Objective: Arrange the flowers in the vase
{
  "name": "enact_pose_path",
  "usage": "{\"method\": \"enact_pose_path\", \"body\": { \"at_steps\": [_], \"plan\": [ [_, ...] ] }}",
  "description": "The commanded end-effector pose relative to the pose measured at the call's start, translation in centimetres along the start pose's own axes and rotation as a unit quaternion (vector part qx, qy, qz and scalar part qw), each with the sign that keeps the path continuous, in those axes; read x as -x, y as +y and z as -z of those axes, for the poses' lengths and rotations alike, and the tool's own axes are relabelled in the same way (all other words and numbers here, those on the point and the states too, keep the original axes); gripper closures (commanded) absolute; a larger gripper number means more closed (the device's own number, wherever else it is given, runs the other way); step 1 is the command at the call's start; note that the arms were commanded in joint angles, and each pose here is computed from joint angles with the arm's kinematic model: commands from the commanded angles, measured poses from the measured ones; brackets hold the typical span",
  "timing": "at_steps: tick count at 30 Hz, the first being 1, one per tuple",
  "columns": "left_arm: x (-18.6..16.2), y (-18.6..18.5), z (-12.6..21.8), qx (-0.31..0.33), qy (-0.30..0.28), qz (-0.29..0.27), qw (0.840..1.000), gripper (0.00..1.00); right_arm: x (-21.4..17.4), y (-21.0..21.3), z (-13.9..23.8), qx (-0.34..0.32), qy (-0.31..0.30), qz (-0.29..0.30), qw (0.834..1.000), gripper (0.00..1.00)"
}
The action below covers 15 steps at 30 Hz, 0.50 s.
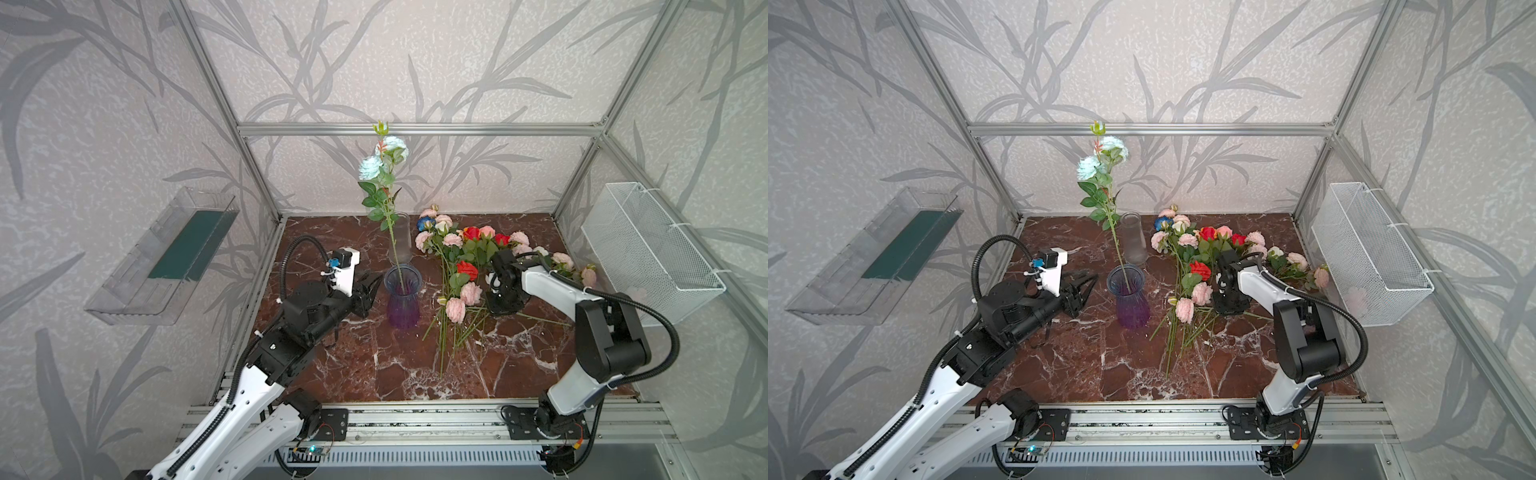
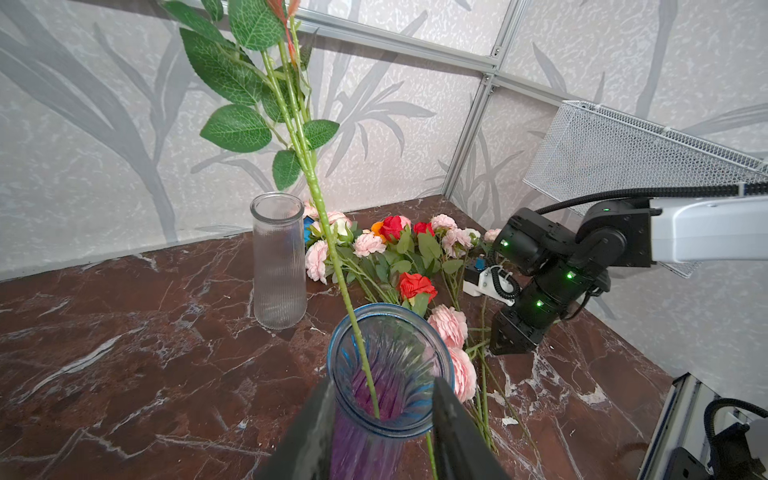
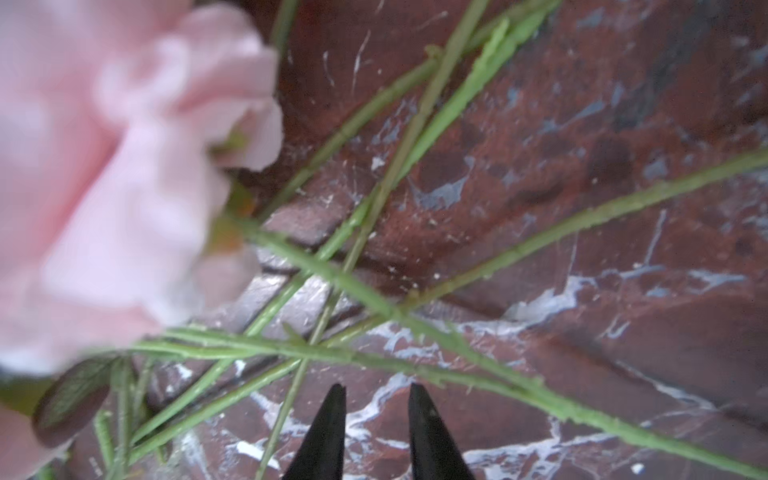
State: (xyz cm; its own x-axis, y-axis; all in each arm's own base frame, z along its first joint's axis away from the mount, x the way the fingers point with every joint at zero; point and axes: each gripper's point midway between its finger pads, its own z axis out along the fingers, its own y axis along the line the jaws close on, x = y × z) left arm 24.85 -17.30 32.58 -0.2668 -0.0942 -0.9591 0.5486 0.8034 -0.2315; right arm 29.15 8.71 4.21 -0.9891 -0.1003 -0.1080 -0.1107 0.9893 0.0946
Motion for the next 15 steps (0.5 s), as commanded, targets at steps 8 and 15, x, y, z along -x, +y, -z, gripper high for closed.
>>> {"method": "enact_pose_path", "body": {
  "at_steps": [8, 15],
  "plan": [
    [-0.1, -0.4, 0.8, -0.015, -0.017, 0.017, 1.0, 0.6, -2.0, 1.7, 2.3, 0.02, -0.048, -0.026, 0.998, 0.64],
    [0.1, -0.6, 0.8, -0.02, -0.023, 0.023, 0.999, 0.6, -1.0, -2.0, 3.1, -0.153, -0.054, 0.035, 0.986, 0.36]
  ]
}}
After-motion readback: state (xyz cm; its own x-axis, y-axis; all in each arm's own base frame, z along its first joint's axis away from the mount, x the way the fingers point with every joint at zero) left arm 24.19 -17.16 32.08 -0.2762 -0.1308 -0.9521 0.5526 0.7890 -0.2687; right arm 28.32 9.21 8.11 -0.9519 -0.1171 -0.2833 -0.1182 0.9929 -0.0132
